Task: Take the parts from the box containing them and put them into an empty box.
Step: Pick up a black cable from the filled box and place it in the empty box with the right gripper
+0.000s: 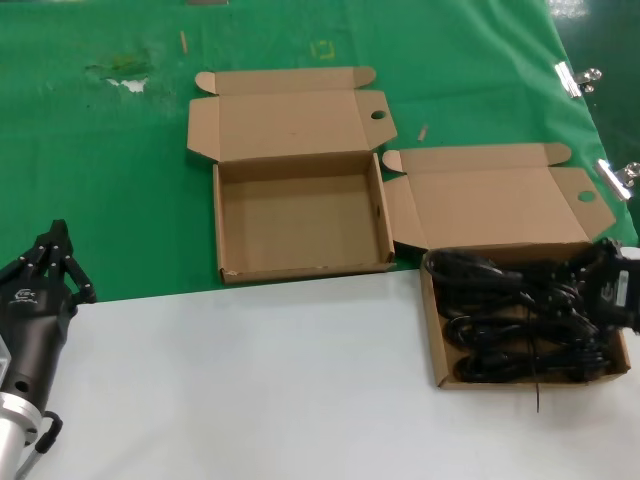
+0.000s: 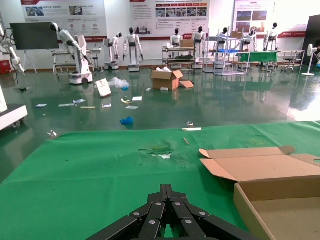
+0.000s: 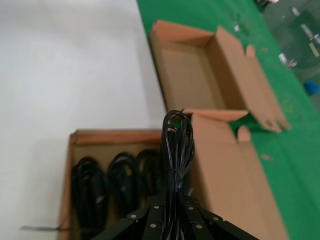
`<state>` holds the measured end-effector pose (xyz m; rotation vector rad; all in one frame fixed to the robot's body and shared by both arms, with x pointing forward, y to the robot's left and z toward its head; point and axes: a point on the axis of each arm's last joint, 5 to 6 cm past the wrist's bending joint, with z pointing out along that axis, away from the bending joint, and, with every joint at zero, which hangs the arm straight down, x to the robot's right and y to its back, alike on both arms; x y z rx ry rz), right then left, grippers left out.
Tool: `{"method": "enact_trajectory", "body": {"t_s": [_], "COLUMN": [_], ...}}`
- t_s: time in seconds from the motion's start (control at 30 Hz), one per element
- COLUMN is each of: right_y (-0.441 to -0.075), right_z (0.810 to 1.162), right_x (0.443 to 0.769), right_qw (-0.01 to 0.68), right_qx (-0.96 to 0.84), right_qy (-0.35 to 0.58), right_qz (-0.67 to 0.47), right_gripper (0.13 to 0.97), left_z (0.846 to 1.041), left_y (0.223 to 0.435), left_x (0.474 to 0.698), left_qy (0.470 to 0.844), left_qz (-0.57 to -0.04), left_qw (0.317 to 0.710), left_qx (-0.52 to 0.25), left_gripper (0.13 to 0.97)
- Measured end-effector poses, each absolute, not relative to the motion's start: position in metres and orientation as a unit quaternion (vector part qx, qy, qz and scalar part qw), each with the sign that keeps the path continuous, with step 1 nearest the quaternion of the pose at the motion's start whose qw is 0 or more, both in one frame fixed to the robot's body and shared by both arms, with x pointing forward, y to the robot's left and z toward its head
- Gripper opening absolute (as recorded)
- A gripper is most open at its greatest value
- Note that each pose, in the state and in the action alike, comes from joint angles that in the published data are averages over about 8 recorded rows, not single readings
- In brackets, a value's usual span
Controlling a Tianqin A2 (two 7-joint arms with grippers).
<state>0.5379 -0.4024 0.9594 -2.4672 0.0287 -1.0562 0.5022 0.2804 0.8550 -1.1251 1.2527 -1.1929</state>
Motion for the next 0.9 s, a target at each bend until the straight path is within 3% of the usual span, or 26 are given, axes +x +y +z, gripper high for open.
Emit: {"method": "enact_trajectory", "body": {"t_s": [0.37, 0.9], "right_y": [-0.362, -0.267], "right_z": [0.978, 0.956], "right_x": [0.559, 0.606], "right_qw": [0.254, 0.276], "right_qx": [-0.866, -0.842], "right_qy": [-0.014, -0.073], "right_qz": [-0.43, -0.458], "right_gripper": [0.169, 0.169], "left_z": [0.855, 0.855], "left_y": [0.28, 0.28], "left_x": [0.502, 0.502], "left_qy": [0.521, 0.521], "left_qz": [-0.496, -0.496], "left_qw": [0.513, 0.513], "left_qx": [-0.468, -0.468], "left_gripper": [0.14, 0.14]}}
